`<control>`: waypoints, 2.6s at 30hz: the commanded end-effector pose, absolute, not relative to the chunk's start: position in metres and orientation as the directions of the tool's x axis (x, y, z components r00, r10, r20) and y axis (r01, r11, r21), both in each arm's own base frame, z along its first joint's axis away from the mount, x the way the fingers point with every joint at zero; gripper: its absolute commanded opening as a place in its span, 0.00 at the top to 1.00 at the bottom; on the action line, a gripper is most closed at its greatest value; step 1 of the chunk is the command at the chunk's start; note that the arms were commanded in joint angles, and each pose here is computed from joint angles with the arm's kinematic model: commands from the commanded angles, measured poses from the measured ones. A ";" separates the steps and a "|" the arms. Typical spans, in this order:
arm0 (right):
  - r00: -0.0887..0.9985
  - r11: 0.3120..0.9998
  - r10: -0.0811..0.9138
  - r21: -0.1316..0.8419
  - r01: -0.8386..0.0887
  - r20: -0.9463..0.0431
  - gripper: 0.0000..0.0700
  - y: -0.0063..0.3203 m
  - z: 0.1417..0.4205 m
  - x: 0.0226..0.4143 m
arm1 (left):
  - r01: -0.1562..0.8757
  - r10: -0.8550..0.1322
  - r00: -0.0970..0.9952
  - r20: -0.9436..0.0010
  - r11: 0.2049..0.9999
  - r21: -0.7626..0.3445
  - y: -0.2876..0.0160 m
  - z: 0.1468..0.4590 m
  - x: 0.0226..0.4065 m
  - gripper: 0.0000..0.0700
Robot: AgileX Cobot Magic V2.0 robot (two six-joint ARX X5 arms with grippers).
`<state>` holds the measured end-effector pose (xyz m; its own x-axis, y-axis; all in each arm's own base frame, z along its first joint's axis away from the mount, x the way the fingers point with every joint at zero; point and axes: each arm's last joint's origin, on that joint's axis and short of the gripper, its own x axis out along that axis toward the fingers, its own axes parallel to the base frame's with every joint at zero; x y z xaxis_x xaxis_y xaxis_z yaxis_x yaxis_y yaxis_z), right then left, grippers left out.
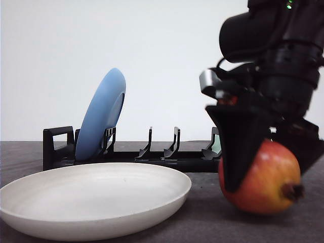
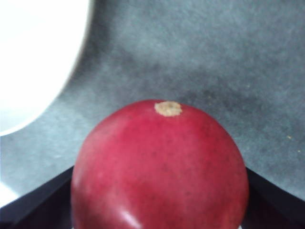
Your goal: Place pomegranate in white plate
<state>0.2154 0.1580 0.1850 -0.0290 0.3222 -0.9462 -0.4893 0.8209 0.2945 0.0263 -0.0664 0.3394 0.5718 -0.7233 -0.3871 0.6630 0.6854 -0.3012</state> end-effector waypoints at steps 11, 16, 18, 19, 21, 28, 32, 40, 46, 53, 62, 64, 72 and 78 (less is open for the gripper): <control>-0.071 0.685 0.334 0.294 -0.667 -0.940 0.35 0.261 0.244 0.238 | 0.686 -0.752 0.564 -0.342 0.657 -0.312 -0.059 0.344 0.024 0.10; -0.097 0.622 0.321 0.287 -0.729 -0.942 0.35 0.305 0.228 0.235 | 0.694 -0.745 0.563 -0.357 0.661 -0.286 -0.059 0.343 0.024 0.10; -0.103 0.598 0.318 0.284 -0.749 -0.942 0.35 0.316 0.217 0.232 | 0.693 -0.743 0.562 -0.364 0.663 -0.283 -0.058 0.342 0.024 0.10; -0.108 0.593 0.315 0.284 -0.754 -0.943 0.35 0.320 0.212 0.231 | 0.693 -0.742 0.562 -0.366 0.664 -0.281 -0.058 0.342 0.024 0.10; -0.119 0.585 0.303 0.283 -0.760 -0.946 0.34 0.326 0.202 0.229 | 0.693 -0.741 0.562 -0.368 0.664 -0.280 -0.058 0.342 0.024 0.10; -0.080 0.579 0.283 0.237 -0.780 -0.956 0.33 0.335 0.193 0.227 | 0.692 -0.741 0.563 -0.367 0.665 -0.280 -0.058 0.342 0.024 0.10; -0.069 0.582 0.279 0.225 -0.782 -0.958 0.32 0.335 0.193 0.227 | 0.692 -0.741 0.563 -0.367 0.665 -0.280 -0.058 0.342 0.024 0.10; -0.040 0.589 0.260 0.192 -0.785 -0.965 0.06 0.336 0.192 0.226 | 0.691 -0.739 0.566 -0.366 0.667 -0.279 -0.058 0.342 0.024 0.10; -0.033 0.586 0.270 0.192 -0.787 -0.962 0.00 0.337 0.195 0.226 | 0.691 -0.739 0.565 -0.367 0.667 -0.279 -0.058 0.342 0.024 0.10; 0.047 0.597 0.350 0.184 -0.781 -0.936 0.00 0.314 0.252 0.231 | 0.691 -0.739 0.565 -0.367 0.667 -0.279 -0.058 0.342 0.024 0.10; 0.169 0.641 0.447 0.183 -0.745 -0.878 0.00 0.224 0.359 0.195 | 0.689 -0.737 0.569 -0.366 0.670 -0.278 -0.058 0.342 0.024 0.10; 0.203 0.648 0.472 0.182 -0.740 -0.858 0.00 0.200 0.374 0.180 | 0.682 -0.729 0.580 -0.364 0.679 -0.273 -0.058 0.342 0.024 0.10; 0.353 0.643 0.619 0.194 -0.741 -0.702 0.00 0.123 0.368 0.111 | 0.650 -0.691 0.632 -0.351 0.720 -0.245 -0.057 0.342 0.026 0.10; 0.510 0.654 0.738 0.283 -0.702 -0.442 0.00 0.086 0.328 0.077 | 0.572 -0.606 0.727 -0.323 0.795 -0.203 -0.055 0.343 0.029 0.10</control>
